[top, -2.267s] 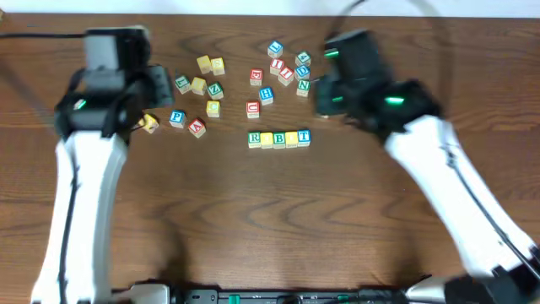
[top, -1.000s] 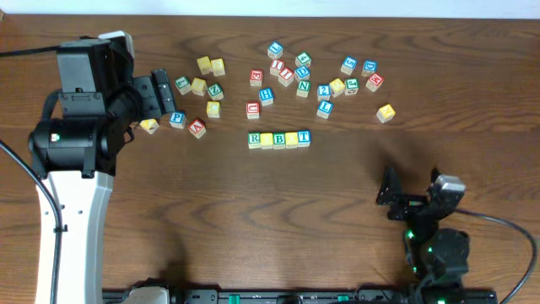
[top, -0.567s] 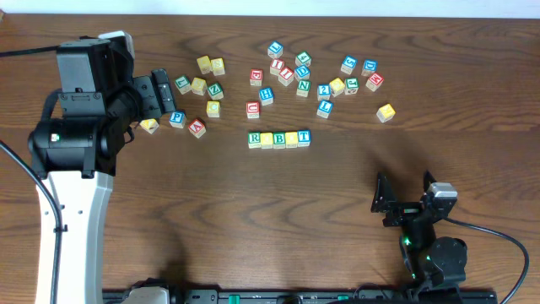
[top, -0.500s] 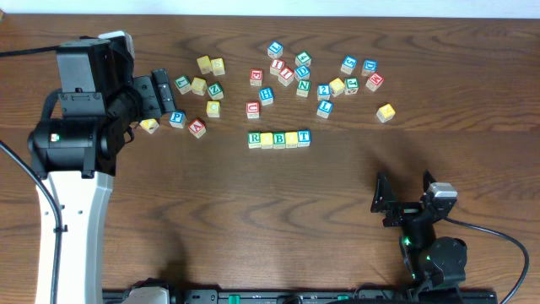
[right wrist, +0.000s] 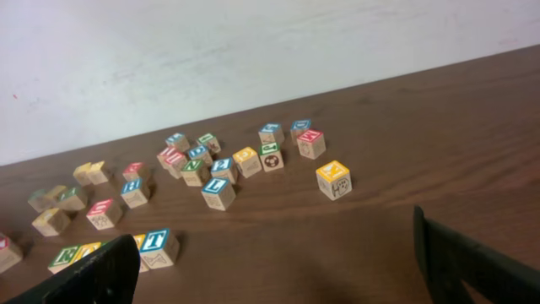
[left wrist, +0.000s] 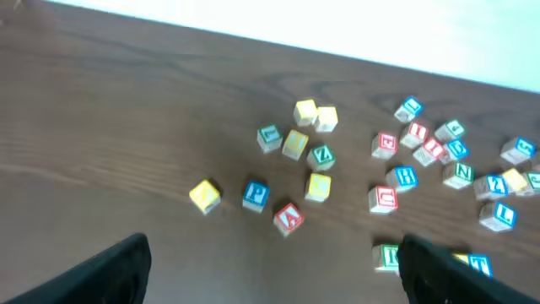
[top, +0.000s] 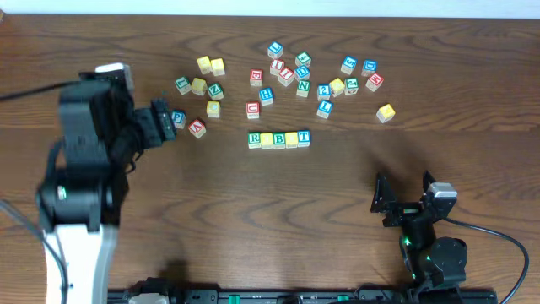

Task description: Spell out ROBOT

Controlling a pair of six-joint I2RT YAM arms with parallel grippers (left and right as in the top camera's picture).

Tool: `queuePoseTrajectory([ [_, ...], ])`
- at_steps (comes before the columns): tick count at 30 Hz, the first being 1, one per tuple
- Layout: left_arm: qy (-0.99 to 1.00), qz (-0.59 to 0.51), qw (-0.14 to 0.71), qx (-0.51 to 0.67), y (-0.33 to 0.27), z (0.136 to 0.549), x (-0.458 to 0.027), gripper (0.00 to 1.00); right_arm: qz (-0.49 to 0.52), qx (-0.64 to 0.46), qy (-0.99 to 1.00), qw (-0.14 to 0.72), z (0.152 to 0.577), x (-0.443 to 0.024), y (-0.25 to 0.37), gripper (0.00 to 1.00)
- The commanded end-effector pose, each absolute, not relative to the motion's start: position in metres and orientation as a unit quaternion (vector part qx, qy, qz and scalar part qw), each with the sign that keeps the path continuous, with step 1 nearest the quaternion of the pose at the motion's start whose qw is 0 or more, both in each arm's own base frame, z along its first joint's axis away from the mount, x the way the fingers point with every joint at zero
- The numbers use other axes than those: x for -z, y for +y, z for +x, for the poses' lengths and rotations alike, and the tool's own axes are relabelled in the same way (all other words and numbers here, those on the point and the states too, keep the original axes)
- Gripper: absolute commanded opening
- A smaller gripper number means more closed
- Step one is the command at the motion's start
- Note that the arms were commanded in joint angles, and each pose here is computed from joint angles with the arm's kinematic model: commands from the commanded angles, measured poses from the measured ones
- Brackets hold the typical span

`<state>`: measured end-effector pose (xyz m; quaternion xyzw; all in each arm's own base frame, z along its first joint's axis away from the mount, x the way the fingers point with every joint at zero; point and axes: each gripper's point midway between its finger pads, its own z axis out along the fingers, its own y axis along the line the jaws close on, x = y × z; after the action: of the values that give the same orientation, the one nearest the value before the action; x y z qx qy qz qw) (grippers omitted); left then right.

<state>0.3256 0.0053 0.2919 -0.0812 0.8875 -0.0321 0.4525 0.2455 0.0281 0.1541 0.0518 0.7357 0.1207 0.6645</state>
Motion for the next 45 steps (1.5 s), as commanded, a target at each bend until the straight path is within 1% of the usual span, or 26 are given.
queuePoseTrajectory([
  [1, 0.836, -0.077, 0.542, 0.010, 0.019, 0.307, -0.279, 0.92, 0.045, -0.119, 0.736, 0.665, 0.245, -0.154, 0.029, 0.99],
  [4, 0.776, -0.079, 0.626, 0.010, 0.023, 0.283, -0.266, 0.93, 0.045, -0.119, 0.736, 0.665, 0.245, -0.154, 0.029, 0.99],
  [7, 0.734, -0.074, 0.675, 0.003, 0.024, 0.262, -0.248, 0.92, 0.045, -0.119, 0.736, 0.665, 0.245, -0.154, 0.029, 0.99],
  [8, 0.732, -0.071, 0.678, 0.001, 0.024, 0.260, -0.245, 0.92, 0.045, -0.119, 0.736, 0.665, 0.245, -0.154, 0.029, 0.99],
  [11, 0.719, -0.055, 0.693, -0.012, 0.023, 0.246, -0.212, 0.92, 0.045, -0.119, 0.736, 0.665, 0.245, -0.154, 0.029, 0.99],
  [15, 0.699, -0.034, 0.713, -0.033, 0.022, 0.243, -0.193, 0.92, 0.045, -0.119, 0.736, 0.665, 0.245, -0.154, 0.029, 0.99],
  [18, 0.709, -0.026, 0.703, -0.042, 0.023, 0.245, -0.174, 0.92, 0.045, -0.119, 0.736, 0.665, 0.245, -0.154, 0.029, 0.99],
  [22, 0.758, -0.029, 0.650, -0.041, 0.024, 0.243, -0.137, 0.93, 0.045, -0.119, 0.736, 0.665, 0.245, -0.154, 0.029, 0.99],
  [45, 0.760, -0.029, 0.648, -0.042, 0.024, 0.243, -0.136, 0.92, 0.045, -0.119, 0.736, 0.665, 0.245, -0.154, 0.029, 0.99],
])
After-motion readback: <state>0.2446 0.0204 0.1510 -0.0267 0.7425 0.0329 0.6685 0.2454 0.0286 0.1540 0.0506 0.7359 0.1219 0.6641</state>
